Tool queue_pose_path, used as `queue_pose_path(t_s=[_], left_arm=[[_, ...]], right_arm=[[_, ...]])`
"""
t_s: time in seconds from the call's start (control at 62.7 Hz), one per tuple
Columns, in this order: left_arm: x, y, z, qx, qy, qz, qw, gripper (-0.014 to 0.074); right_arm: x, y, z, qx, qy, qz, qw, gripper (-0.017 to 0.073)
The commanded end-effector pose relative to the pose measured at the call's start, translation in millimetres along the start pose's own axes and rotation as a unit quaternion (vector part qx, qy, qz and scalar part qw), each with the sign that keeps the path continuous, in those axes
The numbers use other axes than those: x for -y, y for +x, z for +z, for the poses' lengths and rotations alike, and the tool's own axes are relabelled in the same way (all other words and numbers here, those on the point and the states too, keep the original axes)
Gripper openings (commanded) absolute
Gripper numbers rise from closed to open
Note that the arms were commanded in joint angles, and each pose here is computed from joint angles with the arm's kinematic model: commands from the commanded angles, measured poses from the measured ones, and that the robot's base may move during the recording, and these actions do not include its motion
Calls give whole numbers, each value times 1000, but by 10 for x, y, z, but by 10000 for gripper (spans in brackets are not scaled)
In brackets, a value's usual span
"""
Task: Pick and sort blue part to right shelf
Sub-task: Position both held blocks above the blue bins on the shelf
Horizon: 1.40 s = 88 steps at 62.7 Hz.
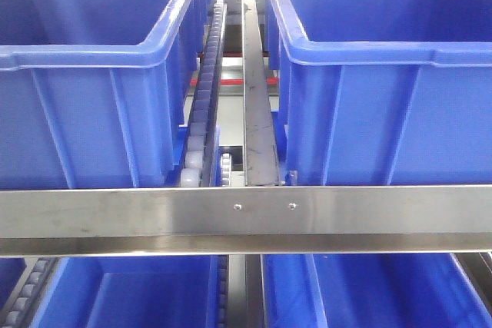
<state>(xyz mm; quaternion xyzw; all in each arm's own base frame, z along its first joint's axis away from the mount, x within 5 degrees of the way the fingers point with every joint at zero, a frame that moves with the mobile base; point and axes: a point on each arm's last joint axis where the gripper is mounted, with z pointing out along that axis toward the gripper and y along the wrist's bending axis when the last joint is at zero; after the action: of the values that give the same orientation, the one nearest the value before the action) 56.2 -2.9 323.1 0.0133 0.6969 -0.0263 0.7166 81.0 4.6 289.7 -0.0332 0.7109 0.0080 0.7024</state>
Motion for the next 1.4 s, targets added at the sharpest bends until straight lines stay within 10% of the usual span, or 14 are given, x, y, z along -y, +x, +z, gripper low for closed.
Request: queue_pose_path(t_s=[0.0,1.388], left_arm=[[5,-176,-12,54,2,-4,999,335],[6,-165,8,42,3,4,999,335]], right_arm=[[3,-185,-8,59,1,-10,998,455],[-2,-242,-14,76,-3,-9,997,455]])
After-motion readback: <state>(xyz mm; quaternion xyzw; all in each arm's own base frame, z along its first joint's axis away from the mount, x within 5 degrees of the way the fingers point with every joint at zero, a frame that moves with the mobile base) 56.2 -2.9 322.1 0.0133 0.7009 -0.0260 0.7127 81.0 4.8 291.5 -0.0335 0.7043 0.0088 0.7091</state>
